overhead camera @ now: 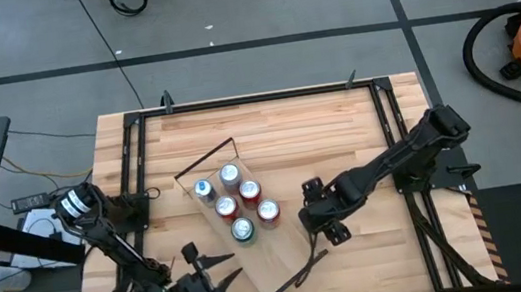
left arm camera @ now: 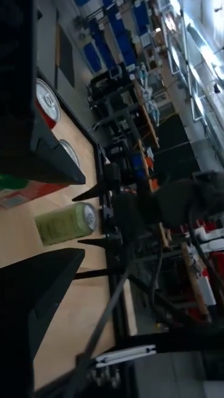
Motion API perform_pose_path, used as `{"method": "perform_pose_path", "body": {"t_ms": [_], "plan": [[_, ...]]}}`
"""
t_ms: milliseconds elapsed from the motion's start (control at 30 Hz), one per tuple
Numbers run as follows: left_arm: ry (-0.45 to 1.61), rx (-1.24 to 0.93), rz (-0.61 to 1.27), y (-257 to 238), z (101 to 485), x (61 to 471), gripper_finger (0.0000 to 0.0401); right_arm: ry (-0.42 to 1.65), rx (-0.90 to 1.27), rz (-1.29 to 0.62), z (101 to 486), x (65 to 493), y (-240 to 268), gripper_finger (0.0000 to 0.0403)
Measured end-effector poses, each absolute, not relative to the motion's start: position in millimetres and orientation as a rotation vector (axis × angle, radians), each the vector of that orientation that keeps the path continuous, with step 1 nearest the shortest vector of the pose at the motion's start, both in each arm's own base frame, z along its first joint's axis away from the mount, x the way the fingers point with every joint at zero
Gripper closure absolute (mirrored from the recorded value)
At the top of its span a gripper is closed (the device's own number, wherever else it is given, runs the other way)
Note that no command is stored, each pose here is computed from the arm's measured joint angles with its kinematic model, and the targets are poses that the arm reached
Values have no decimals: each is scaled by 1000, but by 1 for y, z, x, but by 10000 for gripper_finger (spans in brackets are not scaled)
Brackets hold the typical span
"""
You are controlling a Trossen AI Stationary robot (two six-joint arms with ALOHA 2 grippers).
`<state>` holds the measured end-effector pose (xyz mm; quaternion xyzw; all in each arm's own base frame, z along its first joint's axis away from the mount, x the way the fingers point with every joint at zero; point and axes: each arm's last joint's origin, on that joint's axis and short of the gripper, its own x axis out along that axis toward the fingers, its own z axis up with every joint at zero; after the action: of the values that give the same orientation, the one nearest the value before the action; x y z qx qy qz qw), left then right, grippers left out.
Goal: Place canned beverage on shelf
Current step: Put the light green soda can on the shelf
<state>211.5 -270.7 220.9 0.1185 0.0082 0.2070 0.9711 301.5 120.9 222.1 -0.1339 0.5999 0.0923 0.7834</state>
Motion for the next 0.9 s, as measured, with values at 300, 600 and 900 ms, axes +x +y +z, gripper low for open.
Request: {"method": "perform_pose_path", "body": {"t_ms": [300, 600, 900], "plan": [[38, 289, 428, -269, 217, 215, 214, 1305, -203, 198, 224, 305, 109, 62], [40, 295, 428, -269, 217, 215, 214, 1300, -241, 229, 229, 306, 110, 74], [41, 300, 428, -269, 217, 215, 214, 1272, -270, 259, 262, 309, 117, 75]]}}
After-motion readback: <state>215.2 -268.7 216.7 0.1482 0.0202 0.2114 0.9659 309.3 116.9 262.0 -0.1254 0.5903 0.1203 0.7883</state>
